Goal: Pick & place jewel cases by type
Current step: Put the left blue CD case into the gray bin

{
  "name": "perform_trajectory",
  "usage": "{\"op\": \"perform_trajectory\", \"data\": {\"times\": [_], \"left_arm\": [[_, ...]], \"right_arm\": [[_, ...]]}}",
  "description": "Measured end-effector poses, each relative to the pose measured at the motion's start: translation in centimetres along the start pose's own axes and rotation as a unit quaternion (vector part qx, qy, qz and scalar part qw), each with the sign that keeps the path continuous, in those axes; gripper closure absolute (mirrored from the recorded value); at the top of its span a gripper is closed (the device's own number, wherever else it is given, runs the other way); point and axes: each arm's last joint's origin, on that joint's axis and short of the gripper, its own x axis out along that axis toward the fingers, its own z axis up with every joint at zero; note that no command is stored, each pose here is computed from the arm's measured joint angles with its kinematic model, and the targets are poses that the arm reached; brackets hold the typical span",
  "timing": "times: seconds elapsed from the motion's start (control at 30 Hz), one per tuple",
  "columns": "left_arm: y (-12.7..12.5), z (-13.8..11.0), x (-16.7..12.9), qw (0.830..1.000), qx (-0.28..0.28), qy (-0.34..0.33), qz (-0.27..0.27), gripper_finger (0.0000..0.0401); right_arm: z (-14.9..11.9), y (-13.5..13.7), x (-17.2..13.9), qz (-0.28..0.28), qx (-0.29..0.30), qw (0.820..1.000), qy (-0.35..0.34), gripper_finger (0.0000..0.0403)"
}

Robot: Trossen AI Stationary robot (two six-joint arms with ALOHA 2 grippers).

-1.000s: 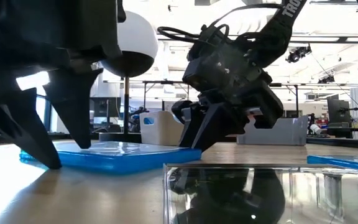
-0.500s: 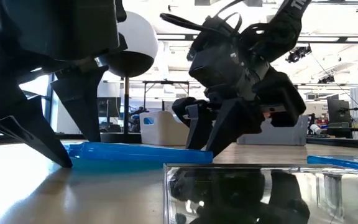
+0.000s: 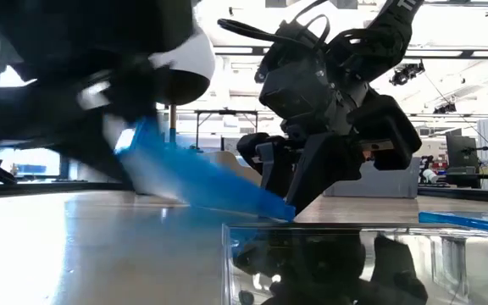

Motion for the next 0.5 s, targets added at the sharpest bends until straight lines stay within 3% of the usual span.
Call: {"op": "perform_trajectory", "data": {"times": [0.17,0.37,0.5], "left_arm": [[1.1,0.9,-0.8,0.998,-0.022,-0.022,0.050,0.0243],[1.2,1.0,-1.0,1.000,-0.019,-0.006,0.012,0.0245],[1.2,1.0,-1.0,1.000,-0.016,0.001,-0.005,0.0273]], "right_arm": [[0.1,0.2,0.1,0.011,-0.003,1.000,-0.005,0.0245],[0.1,0.1,0.1,0.007,-0.006,1.000,-0.009,0.0245],[0.1,0.1,0.1,0.006,-0.006,1.000,-0.008,0.0245]]}}
